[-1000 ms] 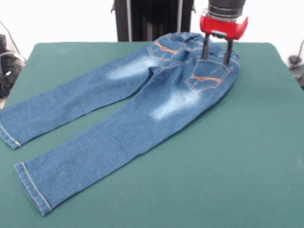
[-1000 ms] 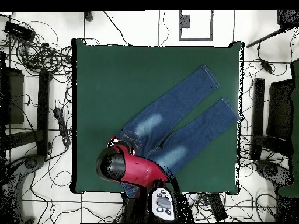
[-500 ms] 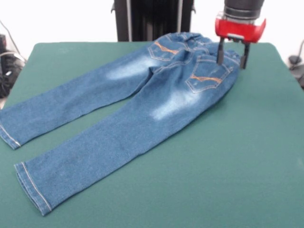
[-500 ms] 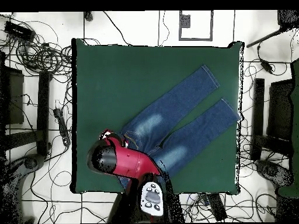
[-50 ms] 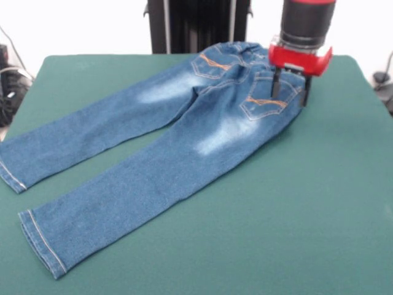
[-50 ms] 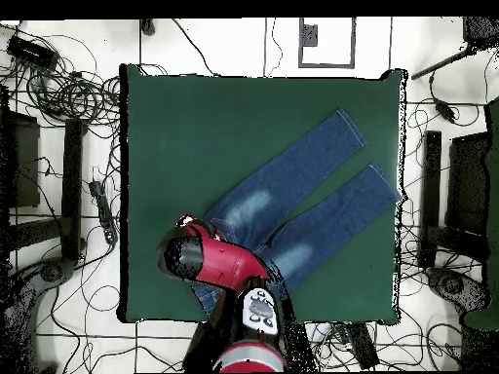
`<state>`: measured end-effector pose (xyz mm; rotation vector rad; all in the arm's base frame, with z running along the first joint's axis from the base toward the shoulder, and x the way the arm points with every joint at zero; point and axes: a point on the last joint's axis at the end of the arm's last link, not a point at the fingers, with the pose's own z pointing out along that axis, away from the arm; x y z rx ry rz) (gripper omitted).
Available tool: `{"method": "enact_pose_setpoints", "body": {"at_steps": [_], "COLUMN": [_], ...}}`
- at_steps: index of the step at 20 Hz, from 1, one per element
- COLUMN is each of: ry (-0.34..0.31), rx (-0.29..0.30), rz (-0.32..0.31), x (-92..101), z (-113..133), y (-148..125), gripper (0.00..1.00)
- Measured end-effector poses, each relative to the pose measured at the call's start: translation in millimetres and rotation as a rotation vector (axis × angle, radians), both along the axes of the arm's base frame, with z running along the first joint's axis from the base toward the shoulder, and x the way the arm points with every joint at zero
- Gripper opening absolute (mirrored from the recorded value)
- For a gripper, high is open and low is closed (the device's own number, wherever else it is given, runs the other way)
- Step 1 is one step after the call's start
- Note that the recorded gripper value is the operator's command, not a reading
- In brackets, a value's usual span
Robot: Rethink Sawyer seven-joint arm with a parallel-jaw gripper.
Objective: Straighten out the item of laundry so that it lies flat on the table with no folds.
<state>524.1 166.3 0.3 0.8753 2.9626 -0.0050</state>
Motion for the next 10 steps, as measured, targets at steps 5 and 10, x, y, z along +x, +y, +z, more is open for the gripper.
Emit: {"method": "enact_pose_setpoints", "body": {"at_steps": [5,10], "ry": [0.048,0.085], "rx": [-0.002,-0.002], "rz": [-0.037,-0.067], "x": [-9.2,-17.5], "z": [-22,-41], "y": [-24,-48], "gripper": [1.00,1.00]}}
